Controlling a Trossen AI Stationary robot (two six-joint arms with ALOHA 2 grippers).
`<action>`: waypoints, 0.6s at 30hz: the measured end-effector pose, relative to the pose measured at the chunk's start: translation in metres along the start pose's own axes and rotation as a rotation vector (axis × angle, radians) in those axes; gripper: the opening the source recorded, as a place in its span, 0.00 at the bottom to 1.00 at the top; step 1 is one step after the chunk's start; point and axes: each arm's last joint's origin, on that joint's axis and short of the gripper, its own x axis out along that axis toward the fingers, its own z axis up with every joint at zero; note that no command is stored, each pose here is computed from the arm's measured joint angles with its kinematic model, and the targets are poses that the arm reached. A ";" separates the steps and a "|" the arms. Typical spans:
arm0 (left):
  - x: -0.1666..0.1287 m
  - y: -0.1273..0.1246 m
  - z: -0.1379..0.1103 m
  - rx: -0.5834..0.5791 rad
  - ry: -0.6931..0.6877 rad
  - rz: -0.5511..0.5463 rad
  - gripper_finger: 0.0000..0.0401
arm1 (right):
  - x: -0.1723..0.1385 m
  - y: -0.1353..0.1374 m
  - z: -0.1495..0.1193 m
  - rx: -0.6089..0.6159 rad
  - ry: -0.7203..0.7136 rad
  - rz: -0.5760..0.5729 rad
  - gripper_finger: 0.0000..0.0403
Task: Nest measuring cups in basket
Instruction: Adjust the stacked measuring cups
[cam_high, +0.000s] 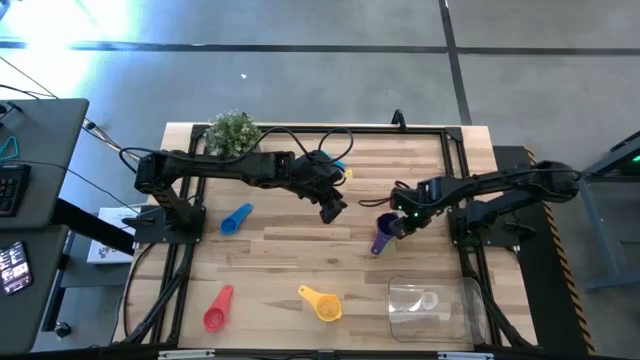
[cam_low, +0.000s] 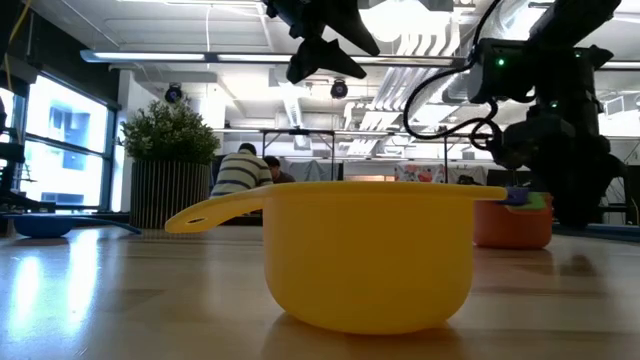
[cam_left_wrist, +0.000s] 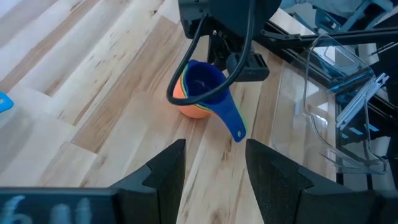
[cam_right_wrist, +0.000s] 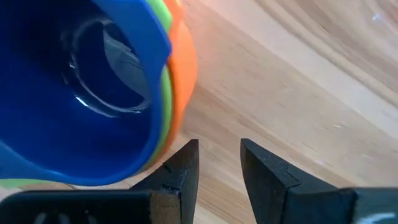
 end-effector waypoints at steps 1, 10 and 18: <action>0.000 0.000 0.000 0.000 0.003 -0.005 0.40 | -0.001 0.001 0.001 -0.002 -0.006 0.008 0.27; 0.000 0.001 -0.005 -0.002 0.055 0.002 0.40 | -0.011 0.012 0.007 -0.010 -0.061 0.055 0.27; 0.000 -0.007 -0.009 -0.009 0.066 -0.013 0.40 | -0.011 0.017 0.010 0.023 -0.085 0.109 0.27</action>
